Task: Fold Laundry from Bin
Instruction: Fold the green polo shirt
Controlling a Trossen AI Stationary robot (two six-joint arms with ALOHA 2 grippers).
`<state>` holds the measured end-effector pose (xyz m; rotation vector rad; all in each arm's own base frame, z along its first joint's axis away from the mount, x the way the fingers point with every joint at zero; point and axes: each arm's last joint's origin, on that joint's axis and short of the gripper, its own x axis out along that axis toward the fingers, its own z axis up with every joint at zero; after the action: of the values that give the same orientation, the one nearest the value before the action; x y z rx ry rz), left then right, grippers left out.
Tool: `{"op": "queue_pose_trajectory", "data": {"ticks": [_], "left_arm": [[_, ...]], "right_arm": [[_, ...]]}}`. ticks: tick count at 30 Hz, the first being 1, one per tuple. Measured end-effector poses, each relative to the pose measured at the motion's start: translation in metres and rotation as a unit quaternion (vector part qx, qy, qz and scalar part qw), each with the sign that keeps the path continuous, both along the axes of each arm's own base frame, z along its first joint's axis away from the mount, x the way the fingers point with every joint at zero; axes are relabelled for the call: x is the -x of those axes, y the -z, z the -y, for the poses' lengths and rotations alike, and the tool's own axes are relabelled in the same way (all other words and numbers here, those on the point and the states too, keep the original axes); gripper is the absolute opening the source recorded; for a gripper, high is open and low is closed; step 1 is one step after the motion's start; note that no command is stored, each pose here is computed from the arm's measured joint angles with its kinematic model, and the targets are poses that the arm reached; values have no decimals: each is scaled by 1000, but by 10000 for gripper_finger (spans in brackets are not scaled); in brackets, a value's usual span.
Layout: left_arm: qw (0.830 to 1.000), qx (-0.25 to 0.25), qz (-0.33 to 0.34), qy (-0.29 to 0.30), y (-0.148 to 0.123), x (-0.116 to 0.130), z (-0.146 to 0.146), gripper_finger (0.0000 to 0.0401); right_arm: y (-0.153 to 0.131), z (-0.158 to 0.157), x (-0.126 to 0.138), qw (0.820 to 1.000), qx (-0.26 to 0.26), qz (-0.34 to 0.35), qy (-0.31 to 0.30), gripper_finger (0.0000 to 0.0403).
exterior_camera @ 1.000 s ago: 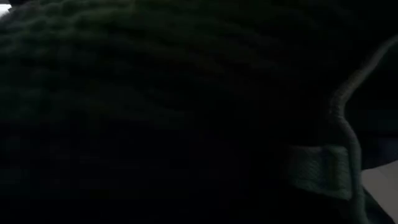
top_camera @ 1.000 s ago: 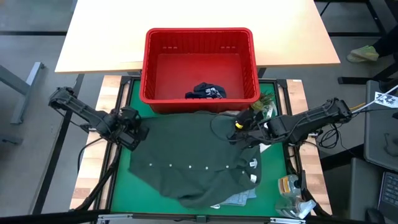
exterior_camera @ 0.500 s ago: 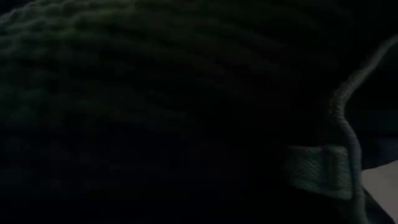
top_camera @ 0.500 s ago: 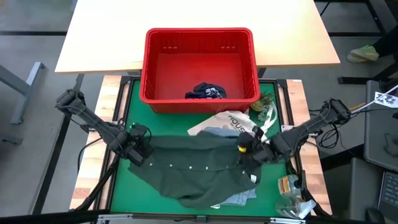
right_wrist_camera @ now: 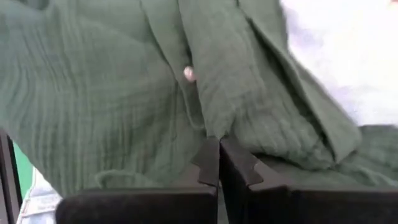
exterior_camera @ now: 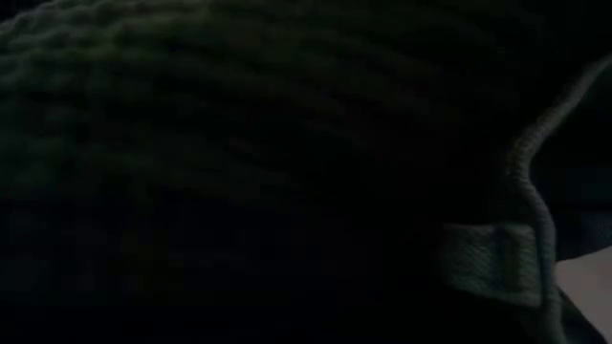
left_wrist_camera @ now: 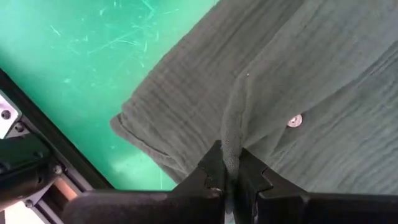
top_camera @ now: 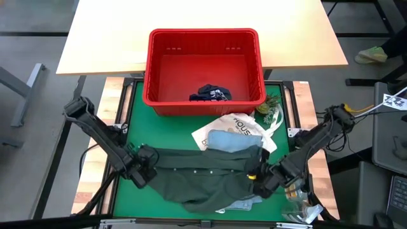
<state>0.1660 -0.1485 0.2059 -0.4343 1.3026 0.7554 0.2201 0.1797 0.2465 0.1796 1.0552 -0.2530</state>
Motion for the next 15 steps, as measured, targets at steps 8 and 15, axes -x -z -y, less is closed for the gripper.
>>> {"op": "queue_pose_trajectory", "data": {"ticks": [8,15], "left_arm": [[999,16,-10,27,7,-1,9,12],[996,44,9,77,7,-6,16,76]], "right_arm": [[7,-1,-4,997,-48,-56,-11,4],[7,-2,-3,995,-66,-71,-18,61]]}}
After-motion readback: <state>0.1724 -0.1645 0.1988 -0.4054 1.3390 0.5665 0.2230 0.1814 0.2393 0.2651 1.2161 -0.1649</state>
